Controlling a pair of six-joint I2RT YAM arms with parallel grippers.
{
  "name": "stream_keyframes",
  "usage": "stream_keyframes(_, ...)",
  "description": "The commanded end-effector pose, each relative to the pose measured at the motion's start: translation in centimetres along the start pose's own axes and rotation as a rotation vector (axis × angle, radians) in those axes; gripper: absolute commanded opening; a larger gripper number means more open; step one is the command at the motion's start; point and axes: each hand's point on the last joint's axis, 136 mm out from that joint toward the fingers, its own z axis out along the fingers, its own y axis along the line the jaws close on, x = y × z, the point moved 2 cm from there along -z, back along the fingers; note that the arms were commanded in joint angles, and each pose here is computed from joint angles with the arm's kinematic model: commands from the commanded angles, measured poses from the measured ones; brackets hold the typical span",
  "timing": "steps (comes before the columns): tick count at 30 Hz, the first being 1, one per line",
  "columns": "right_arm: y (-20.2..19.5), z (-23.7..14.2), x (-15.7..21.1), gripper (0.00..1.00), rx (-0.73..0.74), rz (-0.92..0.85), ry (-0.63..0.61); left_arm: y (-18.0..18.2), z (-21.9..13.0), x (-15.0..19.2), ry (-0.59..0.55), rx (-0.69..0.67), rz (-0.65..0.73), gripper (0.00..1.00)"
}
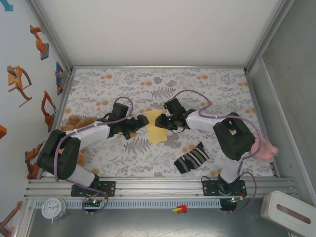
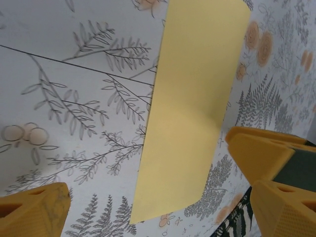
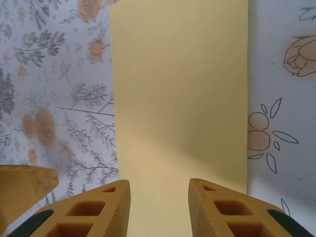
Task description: Fold a paper plane with a square sheet of paper (pick it up from the middle)
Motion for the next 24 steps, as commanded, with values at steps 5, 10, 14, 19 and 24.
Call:
stream_keyframes(5,-2.0,1.3,0.1,0.34,0.037,0.067,0.034,-0.5,1.6,1.3,0.067,0.032,-0.071,0.83)
stream_keyframes(10,-3.6,2.1,1.2,0.33,0.065,0.098,0.069,-0.2,2.1,2.1,0.095,0.012,-0.061,0.69)
stream_keyframes(14,-4.2,2.2,1.7,0.33,0.076,0.112,0.079,0.0,2.6,2.5,0.115,-0.002,-0.059,0.57)
stream_keyframes(19,-4.5,2.2,1.7,0.32,0.077,0.119,0.083,0.2,3.1,2.9,0.135,-0.017,-0.051,0.46)
stream_keyframes(24,-4.5,2.3,1.9,0.32,0.075,0.12,0.087,0.4,3.7,3.4,0.159,-0.028,-0.046,0.41)
